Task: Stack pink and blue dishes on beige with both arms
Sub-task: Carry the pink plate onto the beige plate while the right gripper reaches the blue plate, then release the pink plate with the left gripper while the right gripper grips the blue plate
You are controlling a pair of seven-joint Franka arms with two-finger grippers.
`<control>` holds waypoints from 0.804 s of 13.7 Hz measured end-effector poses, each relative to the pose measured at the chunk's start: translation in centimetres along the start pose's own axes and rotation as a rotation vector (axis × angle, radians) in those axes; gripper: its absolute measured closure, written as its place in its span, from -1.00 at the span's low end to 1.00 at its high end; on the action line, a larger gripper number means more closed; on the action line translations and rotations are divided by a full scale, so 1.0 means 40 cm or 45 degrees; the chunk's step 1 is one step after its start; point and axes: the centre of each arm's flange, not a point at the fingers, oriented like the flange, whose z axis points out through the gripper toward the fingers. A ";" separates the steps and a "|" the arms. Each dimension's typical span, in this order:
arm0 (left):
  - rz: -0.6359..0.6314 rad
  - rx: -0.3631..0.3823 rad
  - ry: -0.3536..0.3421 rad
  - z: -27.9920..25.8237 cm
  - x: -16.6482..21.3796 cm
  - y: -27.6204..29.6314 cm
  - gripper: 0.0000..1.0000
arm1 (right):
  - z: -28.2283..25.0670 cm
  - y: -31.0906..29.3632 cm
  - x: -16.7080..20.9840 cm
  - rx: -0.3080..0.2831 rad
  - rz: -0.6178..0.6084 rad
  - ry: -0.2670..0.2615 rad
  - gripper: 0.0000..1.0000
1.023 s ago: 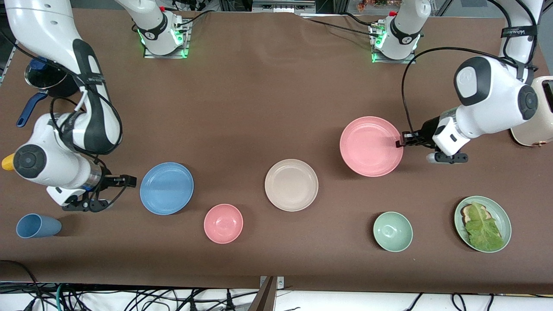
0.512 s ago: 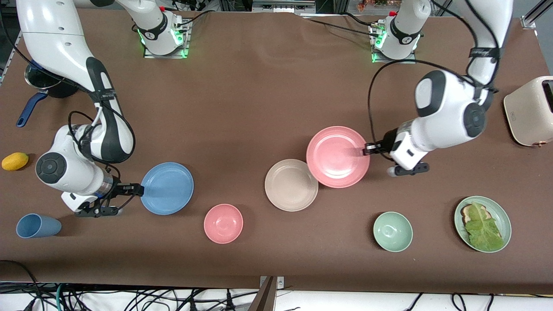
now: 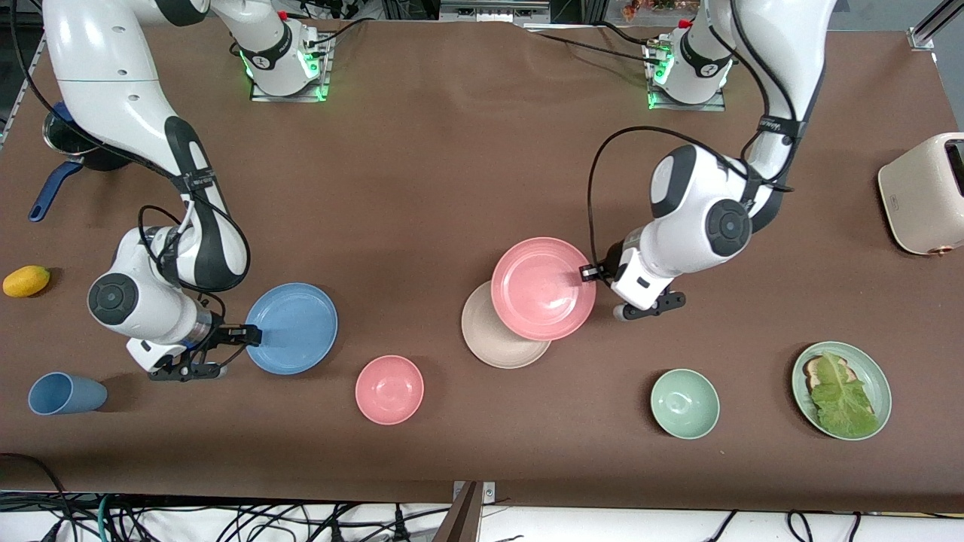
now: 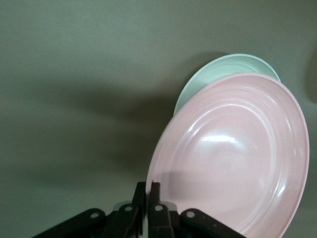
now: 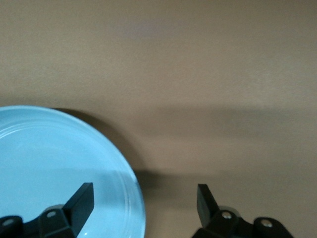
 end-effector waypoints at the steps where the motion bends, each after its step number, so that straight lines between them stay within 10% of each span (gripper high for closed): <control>1: -0.003 0.006 0.020 0.023 0.001 0.017 0.89 | 0.006 -0.004 -0.004 0.007 0.003 -0.004 -0.80; 7: -0.032 0.044 0.079 0.182 0.002 0.064 0.89 | 0.059 -0.004 -0.037 0.010 0.009 -0.008 -0.48; 11: -0.063 0.036 0.083 0.197 0.001 0.093 0.89 | 0.060 -0.008 -0.037 0.013 0.007 -0.008 0.24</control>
